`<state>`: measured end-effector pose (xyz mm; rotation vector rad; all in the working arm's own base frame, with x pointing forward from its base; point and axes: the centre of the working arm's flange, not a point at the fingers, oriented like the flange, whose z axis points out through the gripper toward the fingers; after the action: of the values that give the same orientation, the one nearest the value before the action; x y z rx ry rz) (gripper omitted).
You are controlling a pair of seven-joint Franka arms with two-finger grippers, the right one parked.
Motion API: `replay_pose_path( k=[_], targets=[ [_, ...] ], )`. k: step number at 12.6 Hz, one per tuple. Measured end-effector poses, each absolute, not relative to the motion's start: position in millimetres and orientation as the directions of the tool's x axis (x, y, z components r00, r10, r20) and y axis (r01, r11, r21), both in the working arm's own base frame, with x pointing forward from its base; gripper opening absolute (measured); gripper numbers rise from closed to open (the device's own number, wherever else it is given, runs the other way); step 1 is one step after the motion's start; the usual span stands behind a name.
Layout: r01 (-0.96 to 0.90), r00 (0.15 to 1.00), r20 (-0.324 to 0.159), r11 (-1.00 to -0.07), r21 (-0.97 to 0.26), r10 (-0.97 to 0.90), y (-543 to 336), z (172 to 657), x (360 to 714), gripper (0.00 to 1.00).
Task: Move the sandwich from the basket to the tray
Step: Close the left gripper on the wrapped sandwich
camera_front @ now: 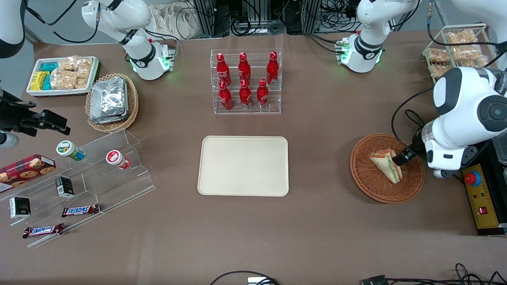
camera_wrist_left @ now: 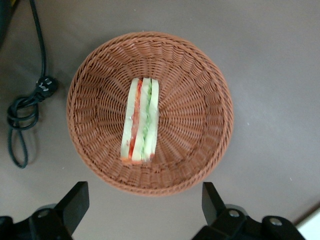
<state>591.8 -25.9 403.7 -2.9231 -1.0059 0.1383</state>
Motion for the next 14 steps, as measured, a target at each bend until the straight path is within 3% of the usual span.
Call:
replay_pose_path(
  k=[3,7,14],
  targets=[
    [0.626,0.777,-0.063,-0.779,-0.041,0.627,-17,353,583,1.0],
    [0.639,0.767,-0.061,-0.769,-0.022,0.639,-10,328,577,1.0],
    [0.619,0.785,-0.008,-0.785,-0.017,0.619,14,272,561,1.0]
  ],
)
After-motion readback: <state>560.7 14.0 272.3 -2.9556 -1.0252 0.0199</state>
